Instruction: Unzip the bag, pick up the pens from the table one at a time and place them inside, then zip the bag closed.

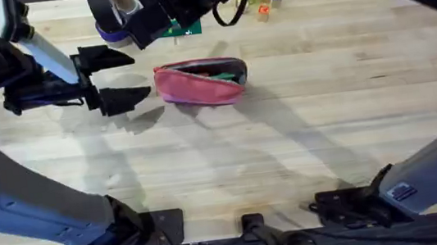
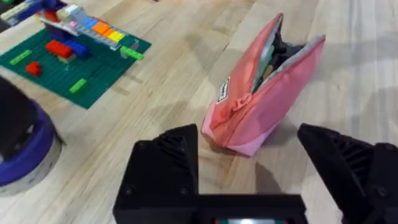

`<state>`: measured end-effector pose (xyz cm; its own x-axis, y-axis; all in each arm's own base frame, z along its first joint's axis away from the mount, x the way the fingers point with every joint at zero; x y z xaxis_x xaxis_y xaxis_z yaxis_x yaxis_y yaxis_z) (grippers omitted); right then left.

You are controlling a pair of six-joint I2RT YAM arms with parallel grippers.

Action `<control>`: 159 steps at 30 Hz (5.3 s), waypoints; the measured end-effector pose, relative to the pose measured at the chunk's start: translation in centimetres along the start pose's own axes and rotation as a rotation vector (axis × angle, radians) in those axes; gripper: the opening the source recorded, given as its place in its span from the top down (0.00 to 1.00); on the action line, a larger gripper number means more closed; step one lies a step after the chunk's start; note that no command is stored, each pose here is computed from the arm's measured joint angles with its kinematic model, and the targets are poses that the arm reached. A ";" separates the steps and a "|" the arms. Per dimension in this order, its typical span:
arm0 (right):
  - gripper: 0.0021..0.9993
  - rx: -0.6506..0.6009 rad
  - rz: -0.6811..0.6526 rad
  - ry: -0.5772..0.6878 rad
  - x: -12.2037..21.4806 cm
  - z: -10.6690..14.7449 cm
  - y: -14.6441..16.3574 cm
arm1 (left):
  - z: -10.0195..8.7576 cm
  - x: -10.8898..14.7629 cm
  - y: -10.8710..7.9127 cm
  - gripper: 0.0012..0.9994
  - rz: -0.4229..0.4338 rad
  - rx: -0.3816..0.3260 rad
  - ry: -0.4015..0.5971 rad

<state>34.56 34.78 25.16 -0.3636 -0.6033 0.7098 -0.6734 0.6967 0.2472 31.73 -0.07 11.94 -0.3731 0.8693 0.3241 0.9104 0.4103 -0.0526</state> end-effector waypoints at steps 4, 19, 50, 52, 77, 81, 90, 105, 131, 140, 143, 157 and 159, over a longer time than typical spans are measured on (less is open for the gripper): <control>0.00 -0.003 -0.011 -0.012 -0.1 -0.3 0.2 | 0.2 0.7 0.1 0.01 -0.020 0.023 -0.001; 0.00 0.019 -0.025 0.071 -7.4 2.2 1.2 | 1.6 1.0 -0.2 0.01 -0.006 0.033 0.081; 0.29 -0.009 0.002 0.159 -14.4 5.7 -0.9 | 1.8 1.1 -0.2 0.01 -0.003 0.032 0.093; 0.36 -0.009 0.002 0.158 -14.4 5.7 -0.9 | 1.8 1.0 -0.2 0.01 -0.003 0.032 0.093; 0.97 -0.010 -0.001 0.143 -14.3 5.2 -0.8 | 1.8 1.0 -0.2 0.01 -0.005 0.029 0.093; 0.97 -0.009 0.006 0.139 -14.1 4.6 -0.8 | 1.8 1.1 -0.2 0.01 -0.005 0.028 0.093; 0.97 -0.015 0.018 0.171 -13.5 4.5 -0.8 | 1.8 1.1 -0.2 0.01 -0.005 0.029 0.093; 0.97 -0.302 0.053 0.163 -13.5 4.5 -1.0 | 1.8 1.1 -0.2 0.01 -0.005 0.028 0.093; 0.97 -0.137 0.104 0.076 -13.7 2.6 -1.6 | 0.8 -2.1 -1.6 0.01 0.099 0.009 0.098; 0.97 -0.113 0.105 0.075 -13.7 2.6 -1.6 | 0.3 -2.6 -1.5 0.01 0.102 -0.004 0.075; 0.97 -0.110 0.105 0.075 -13.7 2.6 -1.6 | 0.2 -3.5 -1.5 0.01 0.117 -0.027 0.078; 0.97 -0.108 0.137 0.062 -13.6 2.3 -2.3 | 1.4 -6.0 0.2 0.01 0.125 0.008 -0.042; 0.97 -0.108 0.137 0.061 -13.6 2.3 -2.3 | 1.4 -6.0 0.3 0.01 0.121 -0.002 -0.042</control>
<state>39.60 40.48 13.38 -0.4053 -0.4771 0.7798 -0.5457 0.8106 0.2123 34.03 -4.76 8.66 -0.2672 0.9234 0.2754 0.9497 0.3008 -0.0872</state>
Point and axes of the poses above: each hand's point on the last joint's axis, 136 mm out from that joint toward the fingers, its own x axis back along the fingers, its own y axis along the line the jaws close on, z = x × y, the point moved 1 cm from there along x, back along the fingers, and after that the axes turned 6 degrees about -x, right-handed, at the moved point
